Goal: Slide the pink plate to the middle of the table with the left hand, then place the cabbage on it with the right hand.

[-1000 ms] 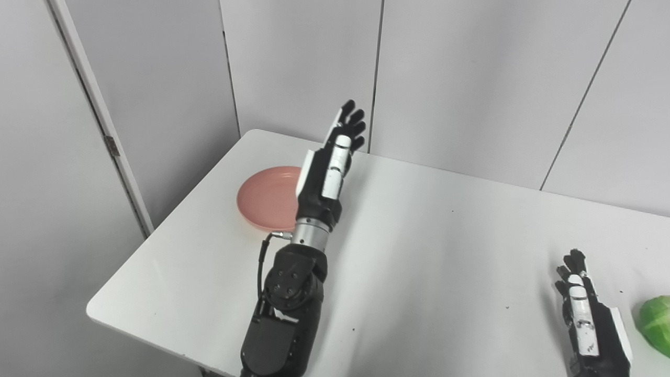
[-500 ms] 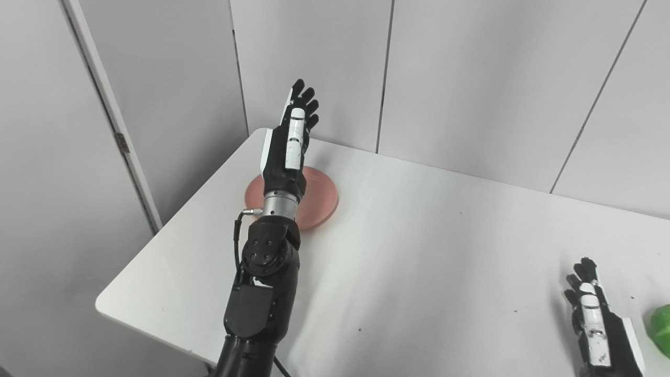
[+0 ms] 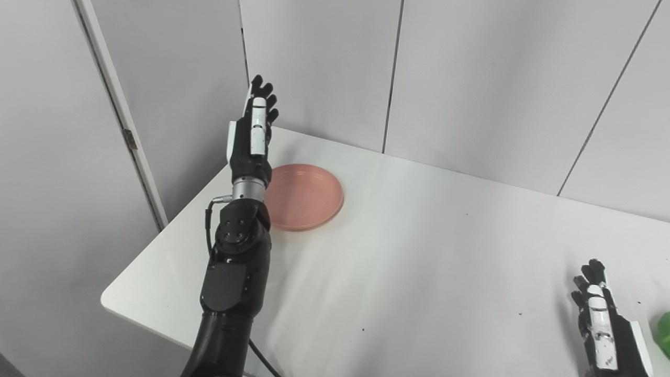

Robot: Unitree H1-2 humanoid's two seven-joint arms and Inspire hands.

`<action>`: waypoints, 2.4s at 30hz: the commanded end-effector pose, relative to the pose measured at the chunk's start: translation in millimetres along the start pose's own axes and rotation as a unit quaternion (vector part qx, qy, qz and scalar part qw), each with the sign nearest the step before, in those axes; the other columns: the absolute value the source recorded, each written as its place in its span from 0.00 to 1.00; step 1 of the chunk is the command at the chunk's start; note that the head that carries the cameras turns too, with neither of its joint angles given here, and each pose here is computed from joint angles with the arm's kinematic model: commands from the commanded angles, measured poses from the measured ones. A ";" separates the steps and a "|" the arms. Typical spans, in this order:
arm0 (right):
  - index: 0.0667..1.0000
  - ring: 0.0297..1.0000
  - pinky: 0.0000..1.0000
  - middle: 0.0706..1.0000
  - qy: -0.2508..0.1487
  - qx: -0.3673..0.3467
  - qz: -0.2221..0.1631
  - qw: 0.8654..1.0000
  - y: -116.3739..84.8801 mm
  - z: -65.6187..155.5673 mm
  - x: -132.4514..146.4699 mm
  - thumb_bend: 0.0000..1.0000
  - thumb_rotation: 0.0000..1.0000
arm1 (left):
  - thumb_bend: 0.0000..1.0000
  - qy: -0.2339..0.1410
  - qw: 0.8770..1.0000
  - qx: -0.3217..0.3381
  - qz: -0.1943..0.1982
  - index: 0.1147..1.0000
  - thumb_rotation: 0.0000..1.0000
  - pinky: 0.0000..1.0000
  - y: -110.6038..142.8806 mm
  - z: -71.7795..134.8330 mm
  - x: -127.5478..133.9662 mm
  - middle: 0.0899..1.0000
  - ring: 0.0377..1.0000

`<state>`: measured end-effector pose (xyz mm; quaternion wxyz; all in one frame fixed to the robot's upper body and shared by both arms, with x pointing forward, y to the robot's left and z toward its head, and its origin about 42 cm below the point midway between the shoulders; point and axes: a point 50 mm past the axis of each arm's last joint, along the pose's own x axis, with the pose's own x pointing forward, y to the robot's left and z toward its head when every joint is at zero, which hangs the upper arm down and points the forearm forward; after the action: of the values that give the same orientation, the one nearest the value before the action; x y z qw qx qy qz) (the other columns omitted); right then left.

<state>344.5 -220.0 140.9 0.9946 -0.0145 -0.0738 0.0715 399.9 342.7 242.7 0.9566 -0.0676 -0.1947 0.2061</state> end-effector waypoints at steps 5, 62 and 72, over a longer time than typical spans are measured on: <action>1.00 1.00 1.00 1.00 -0.027 0.005 -0.001 1.000 1.1 15.9 8.5 0.08 1.00 | 0.44 -0.040 0.999 0.003 0.015 0.93 1.00 0.95 15.4 22.3 24.2 0.94 0.94; 1.00 1.00 1.00 1.00 -0.018 -0.003 0.006 1.000 3.2 24.9 4.1 0.07 1.00 | 0.42 0.152 0.985 -0.008 0.086 0.90 1.00 0.95 77.3 -95.8 18.9 0.91 0.93; 1.00 1.00 1.00 1.00 -0.023 -0.001 0.003 1.000 5.7 23.9 5.0 0.06 1.00 | 0.41 0.177 0.982 -0.019 0.064 0.89 1.00 0.94 60.0 -117.1 9.7 0.90 0.92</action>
<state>339.3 -215.5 149.0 0.9955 -0.0123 -0.0587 0.0736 425.5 403.6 126.0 0.9574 -0.1216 -0.0287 0.2605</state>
